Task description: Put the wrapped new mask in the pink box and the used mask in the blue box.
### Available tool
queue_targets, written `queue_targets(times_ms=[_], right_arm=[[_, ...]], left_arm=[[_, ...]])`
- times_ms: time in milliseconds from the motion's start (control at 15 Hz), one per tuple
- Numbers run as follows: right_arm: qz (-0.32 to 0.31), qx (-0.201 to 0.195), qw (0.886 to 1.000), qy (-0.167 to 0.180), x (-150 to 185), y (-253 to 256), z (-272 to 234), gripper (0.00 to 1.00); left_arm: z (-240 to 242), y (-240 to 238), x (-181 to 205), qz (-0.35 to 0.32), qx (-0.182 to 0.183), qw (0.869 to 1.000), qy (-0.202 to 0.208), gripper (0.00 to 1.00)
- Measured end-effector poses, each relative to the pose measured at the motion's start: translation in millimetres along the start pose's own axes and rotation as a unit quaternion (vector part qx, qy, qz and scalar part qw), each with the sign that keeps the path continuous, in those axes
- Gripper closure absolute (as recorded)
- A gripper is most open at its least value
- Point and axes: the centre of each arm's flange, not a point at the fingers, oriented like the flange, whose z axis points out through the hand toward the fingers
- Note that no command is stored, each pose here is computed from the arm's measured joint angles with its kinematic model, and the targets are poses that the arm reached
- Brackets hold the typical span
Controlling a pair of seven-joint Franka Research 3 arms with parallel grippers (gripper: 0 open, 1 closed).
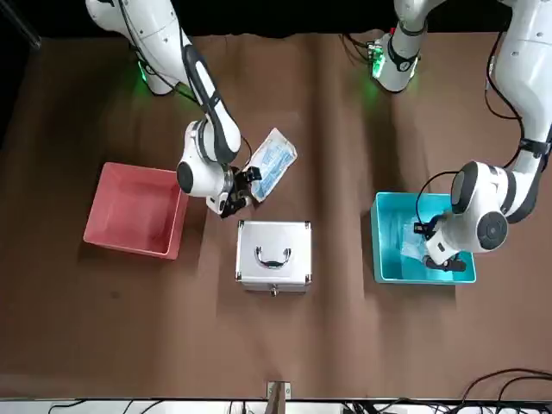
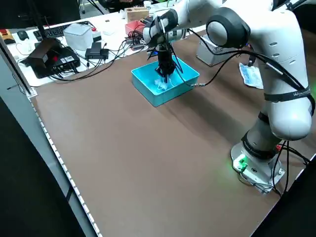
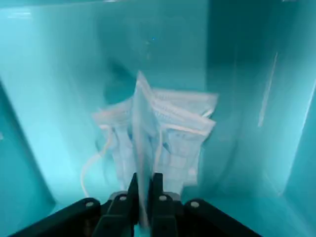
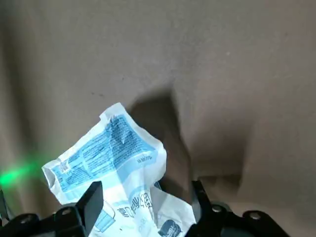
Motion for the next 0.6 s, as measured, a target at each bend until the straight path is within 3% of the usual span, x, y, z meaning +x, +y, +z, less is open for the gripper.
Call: queue_targets(times_ms=[133,267,333,467,600], right_arm=[[-0.002,0.000,1.000,-0.003,-1.5,-2.5,2.6,0.21],[-0.002,0.000,1.000,-0.005,-2.1,-3.0,3.8,0.23],[-0.002,0.001,1.000,-0.008,-3.1,-3.5,4.9,0.23],[-0.003,0.005,1.000,-0.020,-6.2,-5.8,8.6,0.38],[-0.003,0.005,1.000,-0.023,-7.4,-6.3,11.0,0.42]], left_arm=[[7.5,3.3,2.5,0.002,-0.005,1.000,0.000,0.83],[6.7,4.8,3.5,0.003,-0.006,1.000,0.003,0.66],[4.4,5.3,4.3,0.003,-0.006,1.000,0.005,0.53],[-8.1,4.0,6.5,0.002,-0.003,1.000,0.016,0.36],[-39.0,1.4,4.3,0.000,0.009,1.000,0.030,0.18]])
